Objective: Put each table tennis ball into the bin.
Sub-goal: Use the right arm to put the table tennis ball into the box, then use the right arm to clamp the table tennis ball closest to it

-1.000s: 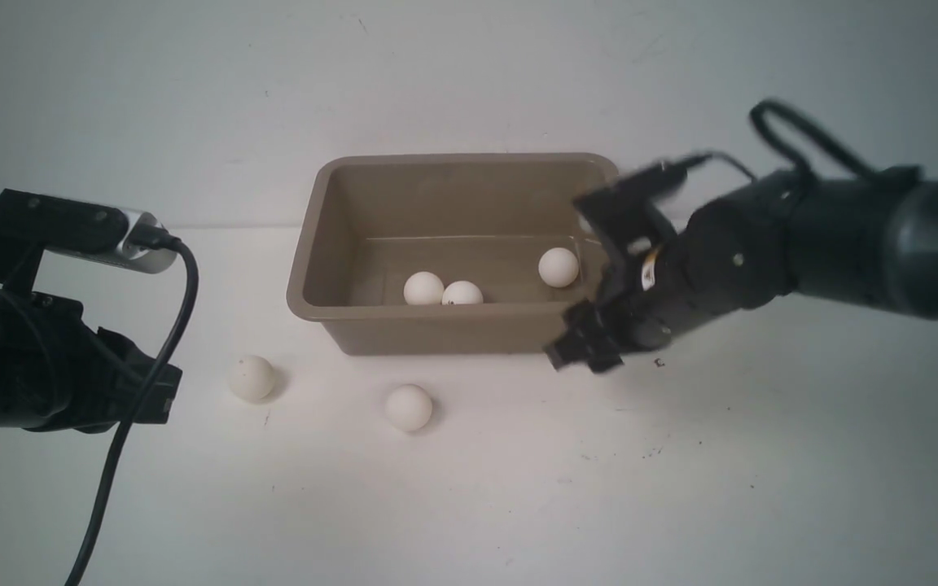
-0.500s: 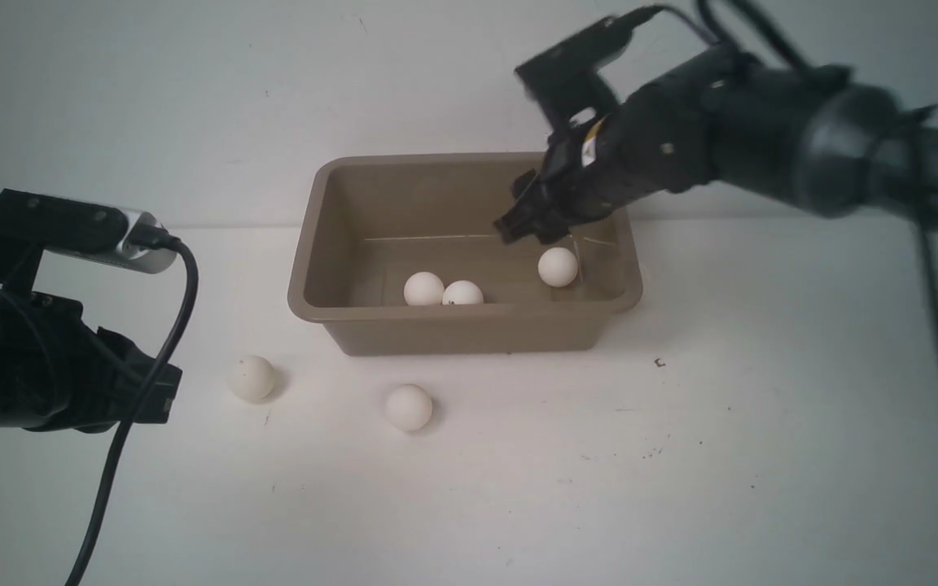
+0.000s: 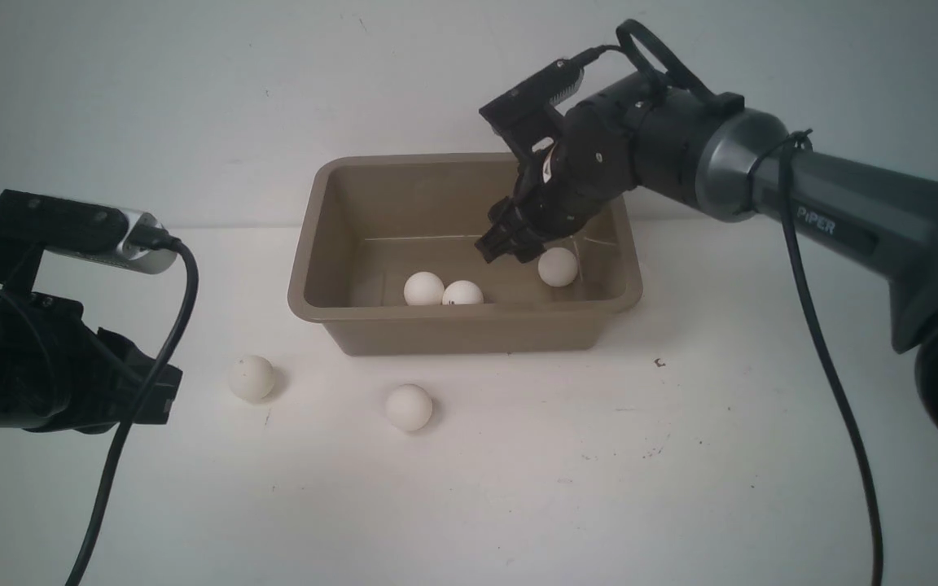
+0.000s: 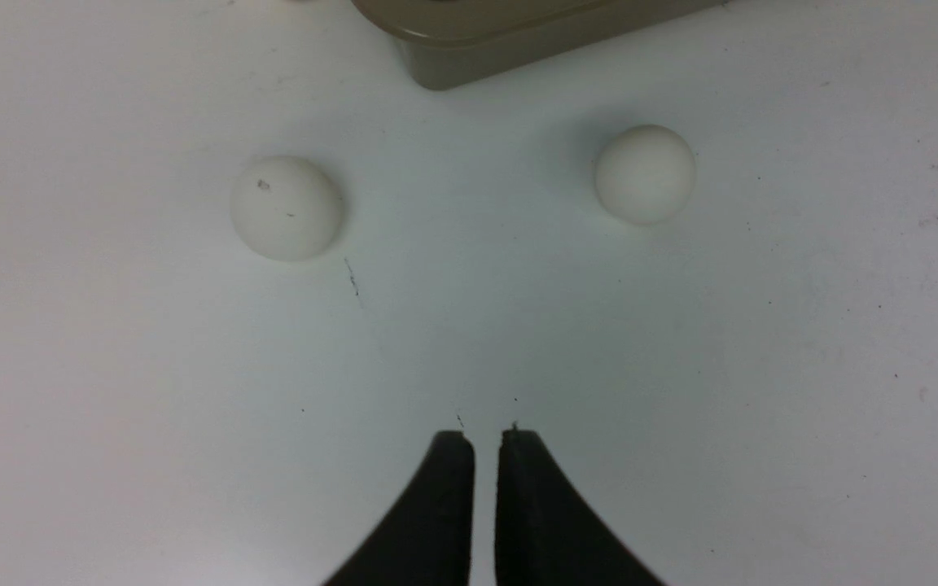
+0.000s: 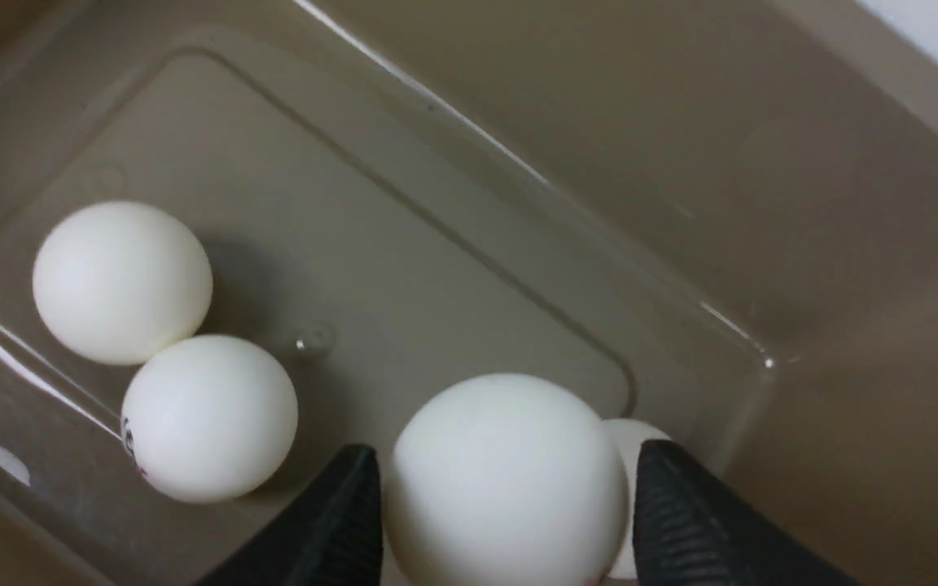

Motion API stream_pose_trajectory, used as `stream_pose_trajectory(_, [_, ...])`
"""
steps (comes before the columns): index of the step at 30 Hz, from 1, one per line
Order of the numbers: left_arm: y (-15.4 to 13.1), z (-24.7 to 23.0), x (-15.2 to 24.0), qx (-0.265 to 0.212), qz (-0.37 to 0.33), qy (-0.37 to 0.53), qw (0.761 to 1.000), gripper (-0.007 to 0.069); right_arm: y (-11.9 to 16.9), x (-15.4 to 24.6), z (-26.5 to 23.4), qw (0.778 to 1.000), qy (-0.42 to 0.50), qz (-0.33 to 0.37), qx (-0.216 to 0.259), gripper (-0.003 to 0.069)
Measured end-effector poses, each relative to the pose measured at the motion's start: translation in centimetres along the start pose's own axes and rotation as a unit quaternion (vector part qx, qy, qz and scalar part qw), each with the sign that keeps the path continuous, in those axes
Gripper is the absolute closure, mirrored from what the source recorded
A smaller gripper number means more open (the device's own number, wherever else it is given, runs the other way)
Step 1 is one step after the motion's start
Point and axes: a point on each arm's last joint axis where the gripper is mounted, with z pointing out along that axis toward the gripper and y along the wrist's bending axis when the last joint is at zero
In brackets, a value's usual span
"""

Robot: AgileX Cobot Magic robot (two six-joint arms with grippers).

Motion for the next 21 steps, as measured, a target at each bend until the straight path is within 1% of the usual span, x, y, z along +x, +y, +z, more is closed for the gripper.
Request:
stream_pose_trajectory(3, [0.0,0.0,0.0,0.001,0.000,0.001,1.000,0.0594,-0.4,-0.6,-1.1,1.000,-0.013,0.002,0.004,0.0270])
stream_pose_trajectory(7, [-0.1,0.0,0.1,0.005,0.000,0.006,1.000,0.0594,-2.4,-1.9,-4.4,0.998,-0.052,0.017,0.019,0.0270])
stream_pose_trajectory(10, [-0.1,0.0,0.1,0.006,0.000,0.006,1.000,0.0594,-4.0,-2.0,-6.0,0.998,-0.051,0.016,0.034,0.0270])
stream_pose_trajectory(11, [-0.1,0.0,0.1,0.006,0.000,0.006,1.000,0.0594,-4.1,-2.0,-6.1,0.998,-0.052,0.016,0.035,0.0270])
stream_pose_trajectory(12, [-0.1,0.0,0.1,0.006,0.000,0.006,1.000,0.0594,-5.5,-1.5,-6.7,0.998,-0.036,0.025,0.041,0.0270])
stream_pose_trajectory(14, [-0.1,0.0,0.1,0.006,0.000,0.007,1.000,0.0594,-6.5,-1.0,-7.1,0.998,-0.032,0.034,0.043,0.0270])
stream_pose_trajectory(15, [-0.1,0.0,0.1,0.006,0.000,0.007,1.000,0.0594,-8.7,-0.1,-7.9,0.997,-0.030,0.055,0.042,0.0270])
stream_pose_trajectory(17, [-0.1,0.0,0.1,0.006,0.000,0.007,1.000,0.0594,-11.6,1.4,-9.0,0.996,-0.034,0.076,0.043,0.0270])
stream_pose_trajectory(18, [-0.1,0.0,0.1,0.006,0.000,0.007,1.000,0.0594,-13.0,2.6,-9.4,0.995,-0.037,0.081,0.034,0.0270])
stream_pose_trajectory(21, [-0.1,0.0,0.1,0.006,0.000,0.007,1.000,0.0594,-15.5,5.0,-9.7,0.995,-0.044,0.083,0.022,0.0270])
